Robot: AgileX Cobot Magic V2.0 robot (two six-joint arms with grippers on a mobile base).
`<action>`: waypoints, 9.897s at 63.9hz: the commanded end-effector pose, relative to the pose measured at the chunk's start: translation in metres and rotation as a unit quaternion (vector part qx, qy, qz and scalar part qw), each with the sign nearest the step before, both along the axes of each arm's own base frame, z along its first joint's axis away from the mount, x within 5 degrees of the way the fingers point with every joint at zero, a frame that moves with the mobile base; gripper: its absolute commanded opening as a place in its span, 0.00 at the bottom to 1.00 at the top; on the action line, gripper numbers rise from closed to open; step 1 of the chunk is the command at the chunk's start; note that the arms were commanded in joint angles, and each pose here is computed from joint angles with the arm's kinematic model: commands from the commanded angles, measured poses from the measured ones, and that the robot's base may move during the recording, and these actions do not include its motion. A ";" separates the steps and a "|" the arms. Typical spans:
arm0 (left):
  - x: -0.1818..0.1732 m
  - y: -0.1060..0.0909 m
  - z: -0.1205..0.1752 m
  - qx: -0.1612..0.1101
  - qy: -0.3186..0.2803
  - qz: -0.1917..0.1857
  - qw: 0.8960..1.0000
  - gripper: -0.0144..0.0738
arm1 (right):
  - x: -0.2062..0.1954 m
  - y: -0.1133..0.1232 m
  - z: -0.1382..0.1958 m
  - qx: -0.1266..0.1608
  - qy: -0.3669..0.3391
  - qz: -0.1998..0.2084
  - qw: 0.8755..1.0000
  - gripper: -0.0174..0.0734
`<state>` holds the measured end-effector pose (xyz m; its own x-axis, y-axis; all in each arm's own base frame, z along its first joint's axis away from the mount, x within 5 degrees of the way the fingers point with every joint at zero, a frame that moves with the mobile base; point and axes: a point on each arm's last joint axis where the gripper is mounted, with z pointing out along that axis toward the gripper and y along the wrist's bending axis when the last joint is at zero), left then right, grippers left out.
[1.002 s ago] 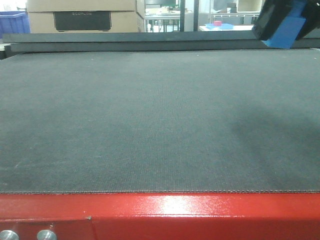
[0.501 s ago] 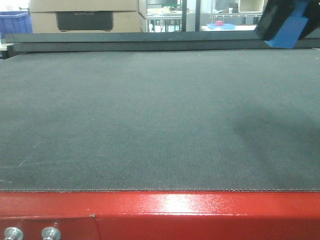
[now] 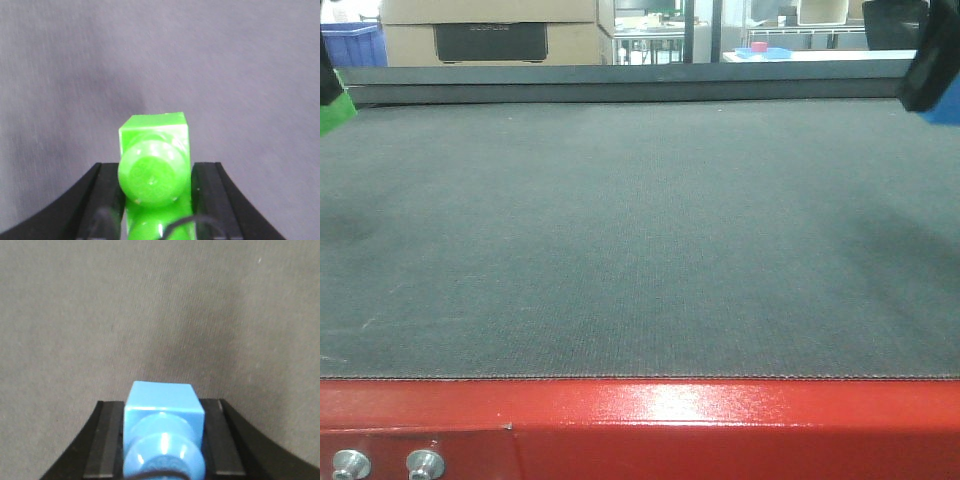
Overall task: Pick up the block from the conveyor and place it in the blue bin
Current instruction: 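Lift both held blocks up off the conveyor belt, then drive the base away from the conveyor toward the bin shelves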
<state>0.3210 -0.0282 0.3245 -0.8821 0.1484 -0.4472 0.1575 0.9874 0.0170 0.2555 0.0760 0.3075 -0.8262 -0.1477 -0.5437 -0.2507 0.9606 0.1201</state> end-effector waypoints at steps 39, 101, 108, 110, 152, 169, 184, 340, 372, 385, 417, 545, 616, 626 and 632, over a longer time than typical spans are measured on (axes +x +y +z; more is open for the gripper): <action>-0.180 0.014 0.056 -0.031 -0.289 0.005 0.957 0.04 | -0.117 -0.033 0.056 0.039 -0.242 0.003 0.969 0.02; -0.249 0.020 0.092 -0.047 -0.453 0.005 0.890 0.04 | -0.199 -0.054 0.095 0.080 -0.403 -0.002 0.912 0.02; -0.249 0.020 0.093 -0.047 -0.459 0.005 0.887 0.04 | -0.199 -0.054 0.095 0.080 -0.403 -0.002 0.912 0.02; -0.249 0.020 0.094 -0.047 -0.460 0.005 0.887 0.04 | -0.199 -0.054 0.095 0.080 -0.403 -0.002 0.912 0.02; -0.249 0.020 0.094 -0.047 -0.460 0.005 0.887 0.04 | -0.199 -0.054 0.095 0.080 -0.403 -0.002 0.912 0.02; -0.249 0.020 0.094 -0.047 -0.460 0.005 0.887 0.04 | -0.199 -0.054 0.096 0.080 -0.404 -0.002 0.911 0.02; -0.249 0.020 0.094 -0.047 -0.460 0.005 0.887 0.04 | -0.199 -0.054 0.096 0.081 -0.405 -0.002 0.911 0.02; -0.249 0.020 0.094 -0.047 -0.461 0.005 0.886 0.04 | -0.199 -0.054 0.096 0.081 -0.405 -0.002 0.911 0.02; -0.249 0.021 0.094 -0.047 -0.461 0.005 0.886 0.04 | -0.199 -0.054 0.096 0.081 -0.406 -0.002 0.910 0.02; -0.249 0.021 0.094 -0.047 -0.461 0.005 0.886 0.04 | -0.199 -0.054 0.096 0.081 -0.406 -0.002 0.910 0.02; -0.249 0.021 0.094 -0.047 -0.462 0.005 0.886 0.04 | -0.199 -0.054 0.096 0.081 -0.406 -0.002 0.910 0.02; -0.249 0.021 0.094 -0.047 -0.462 0.005 0.886 0.04 | -0.199 -0.055 0.097 0.082 -0.409 -0.003 0.909 0.02; -0.249 0.021 0.094 -0.047 -0.462 0.005 0.886 0.04 | -0.200 -0.053 0.097 0.086 -0.408 0.008 0.909 0.02; -0.249 0.021 0.094 -0.047 -0.462 0.005 0.886 0.04 | -0.200 -0.053 0.097 0.086 -0.408 0.008 0.909 0.02; -0.249 0.021 0.094 -0.047 -0.462 0.005 0.886 0.04 | -0.200 -0.053 0.097 0.086 -0.408 0.008 0.909 0.02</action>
<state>0.0735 -0.0070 0.4169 -0.1578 0.0761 -0.9845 0.1032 0.9928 0.0602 0.0575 0.0235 0.3996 -0.1754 -0.0125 -0.9844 -0.3374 0.9401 0.0482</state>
